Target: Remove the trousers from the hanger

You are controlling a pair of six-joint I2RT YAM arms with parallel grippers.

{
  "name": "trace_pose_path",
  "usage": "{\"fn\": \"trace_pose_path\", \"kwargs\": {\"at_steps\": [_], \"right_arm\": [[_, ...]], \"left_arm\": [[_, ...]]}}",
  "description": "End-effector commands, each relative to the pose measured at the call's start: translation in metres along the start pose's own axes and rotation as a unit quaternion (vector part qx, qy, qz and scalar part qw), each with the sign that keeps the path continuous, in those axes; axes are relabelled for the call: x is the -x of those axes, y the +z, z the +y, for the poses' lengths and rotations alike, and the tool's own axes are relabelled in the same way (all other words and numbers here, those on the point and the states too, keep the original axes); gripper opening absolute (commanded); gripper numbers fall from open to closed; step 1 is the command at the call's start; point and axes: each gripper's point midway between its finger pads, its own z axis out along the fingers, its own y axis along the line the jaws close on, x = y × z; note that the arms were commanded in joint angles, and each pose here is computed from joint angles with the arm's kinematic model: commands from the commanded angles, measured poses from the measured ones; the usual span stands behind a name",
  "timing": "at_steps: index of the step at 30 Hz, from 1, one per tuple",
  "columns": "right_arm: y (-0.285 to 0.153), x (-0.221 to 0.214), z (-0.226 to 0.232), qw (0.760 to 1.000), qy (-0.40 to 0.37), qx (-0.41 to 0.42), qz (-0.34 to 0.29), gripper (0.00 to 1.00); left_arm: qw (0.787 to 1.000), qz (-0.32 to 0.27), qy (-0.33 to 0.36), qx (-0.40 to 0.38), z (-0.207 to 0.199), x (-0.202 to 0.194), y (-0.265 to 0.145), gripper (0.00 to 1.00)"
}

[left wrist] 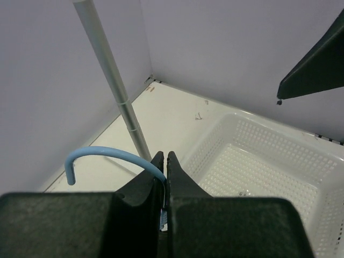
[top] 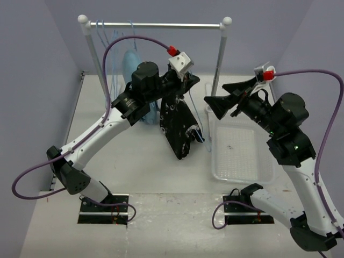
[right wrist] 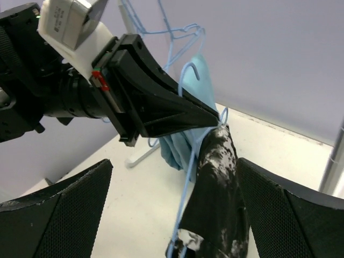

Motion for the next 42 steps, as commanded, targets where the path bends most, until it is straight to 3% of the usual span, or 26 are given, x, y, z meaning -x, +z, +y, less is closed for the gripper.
{"fn": "trace_pose_path", "kwargs": {"at_steps": [1,6,9,14,20,28,34,42], "right_arm": [[-0.014,-0.010,-0.024,0.997,0.020,-0.078,-0.003,0.99],[-0.037,-0.039,-0.056,0.986,0.007,-0.165,0.011,0.99],[-0.039,-0.075,-0.064,0.984,-0.003,-0.168,0.064,0.99],[-0.038,-0.151,-0.060,0.983,-0.023,-0.102,0.154,0.99],[-0.023,-0.213,-0.051,0.982,-0.053,-0.043,0.177,0.99],[0.008,-0.204,-0.064,0.993,-0.028,-0.079,0.086,0.99],[0.026,-0.221,-0.067,0.990,-0.028,-0.066,0.124,0.99],[0.037,-0.226,-0.040,0.985,0.056,-0.018,0.164,0.99]], "left_arm": [[0.991,-0.120,0.065,0.005,0.001,0.088,-0.024,0.00],[0.985,-0.145,0.093,-0.001,-0.004,0.114,-0.040,0.00],[0.980,-0.165,0.108,0.007,-0.003,0.133,-0.049,0.00],[0.978,-0.174,0.115,0.016,-0.003,0.153,-0.062,0.00],[0.976,-0.193,0.095,0.032,0.001,0.169,-0.069,0.00],[0.977,-0.198,0.070,0.049,0.006,0.174,-0.074,0.00],[0.976,-0.206,0.063,0.042,0.000,0.179,-0.084,0.00],[0.974,-0.210,0.019,0.086,0.014,0.178,-0.090,0.00]]}}
